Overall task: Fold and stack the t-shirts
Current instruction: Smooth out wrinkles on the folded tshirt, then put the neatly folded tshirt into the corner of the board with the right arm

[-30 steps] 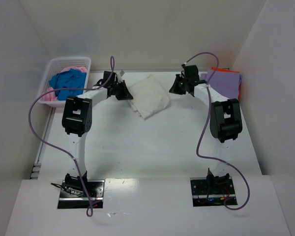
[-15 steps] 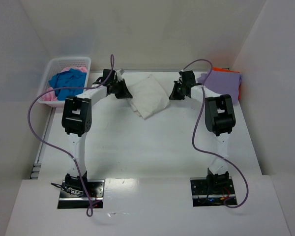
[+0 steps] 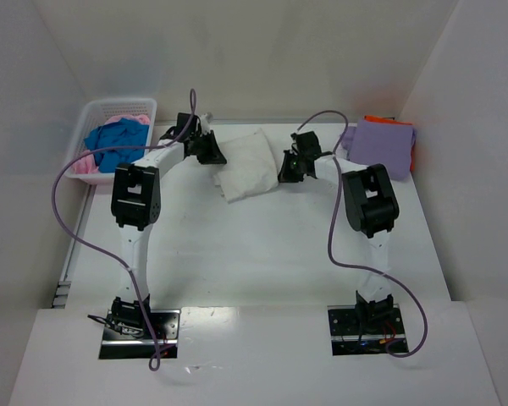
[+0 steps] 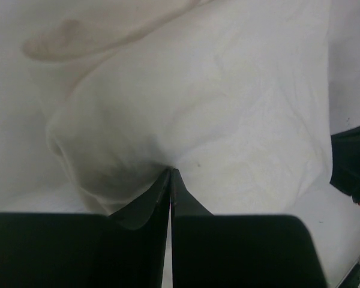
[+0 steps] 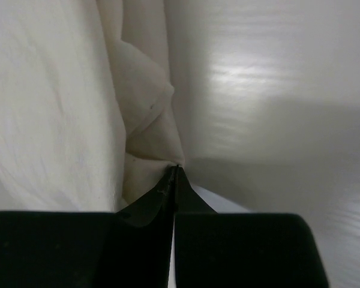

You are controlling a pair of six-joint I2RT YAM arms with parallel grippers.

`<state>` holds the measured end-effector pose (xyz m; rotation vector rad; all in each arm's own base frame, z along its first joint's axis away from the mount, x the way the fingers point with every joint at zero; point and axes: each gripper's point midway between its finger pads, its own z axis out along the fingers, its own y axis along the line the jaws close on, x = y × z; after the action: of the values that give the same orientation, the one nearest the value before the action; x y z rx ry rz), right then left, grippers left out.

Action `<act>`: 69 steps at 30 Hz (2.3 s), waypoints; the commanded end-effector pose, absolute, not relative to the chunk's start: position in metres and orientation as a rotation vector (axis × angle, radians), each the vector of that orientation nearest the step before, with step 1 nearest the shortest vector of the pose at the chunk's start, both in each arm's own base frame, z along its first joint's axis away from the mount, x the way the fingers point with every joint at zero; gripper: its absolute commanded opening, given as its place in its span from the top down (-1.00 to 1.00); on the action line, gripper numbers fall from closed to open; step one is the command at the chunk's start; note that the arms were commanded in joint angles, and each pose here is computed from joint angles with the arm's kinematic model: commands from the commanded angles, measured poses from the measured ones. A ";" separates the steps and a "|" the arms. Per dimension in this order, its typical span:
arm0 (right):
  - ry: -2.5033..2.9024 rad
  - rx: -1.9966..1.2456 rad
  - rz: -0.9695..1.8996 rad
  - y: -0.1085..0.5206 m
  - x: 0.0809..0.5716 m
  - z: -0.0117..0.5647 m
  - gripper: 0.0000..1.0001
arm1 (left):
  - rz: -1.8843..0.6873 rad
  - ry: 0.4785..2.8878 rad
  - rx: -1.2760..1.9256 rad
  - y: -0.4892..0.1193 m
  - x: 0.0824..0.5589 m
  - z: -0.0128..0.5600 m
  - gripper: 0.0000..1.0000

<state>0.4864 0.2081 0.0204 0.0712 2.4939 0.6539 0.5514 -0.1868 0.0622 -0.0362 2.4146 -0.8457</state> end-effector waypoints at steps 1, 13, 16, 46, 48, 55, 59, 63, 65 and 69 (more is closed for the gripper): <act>2.502 0.015 0.732 0.246 0.457 0.033 0.98 | -0.811 2.416 -0.016 -0.181 0.557 0.059 0.85; 2.479 0.046 0.668 0.261 0.426 0.058 0.84 | -0.772 2.421 -0.024 -0.162 0.561 0.062 0.83; 2.429 0.078 0.649 0.249 0.435 0.077 0.65 | -0.764 2.411 0.000 -0.161 0.557 0.069 0.72; 2.325 0.143 1.110 0.254 0.491 0.073 -0.65 | -0.826 2.409 0.088 -0.166 0.530 0.090 -0.30; 2.322 0.164 1.136 0.257 0.494 0.070 -0.65 | -0.826 2.409 0.088 -0.166 0.530 0.090 -0.30; 2.358 0.229 1.090 0.259 0.507 0.050 -0.65 | -0.823 2.425 0.093 -0.165 0.527 0.082 -0.30; 2.376 0.311 1.040 0.253 0.511 0.040 -0.65 | -0.823 2.425 0.093 -0.165 0.527 0.082 -0.30; 2.392 0.332 0.916 0.258 0.518 0.039 -0.58 | -0.823 2.425 0.093 -0.165 0.527 0.082 -0.30; 2.439 0.339 0.848 0.260 0.514 0.026 -0.58 | -0.823 2.425 0.093 -0.165 0.527 0.082 -0.30; 2.451 0.334 0.842 0.271 0.513 0.023 -0.58 | -0.824 2.434 0.090 -0.165 0.525 0.079 -0.30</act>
<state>0.5153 0.2696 0.0443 0.3094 2.3930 0.9430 0.5284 -0.1688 0.0620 0.0447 2.4640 -0.8266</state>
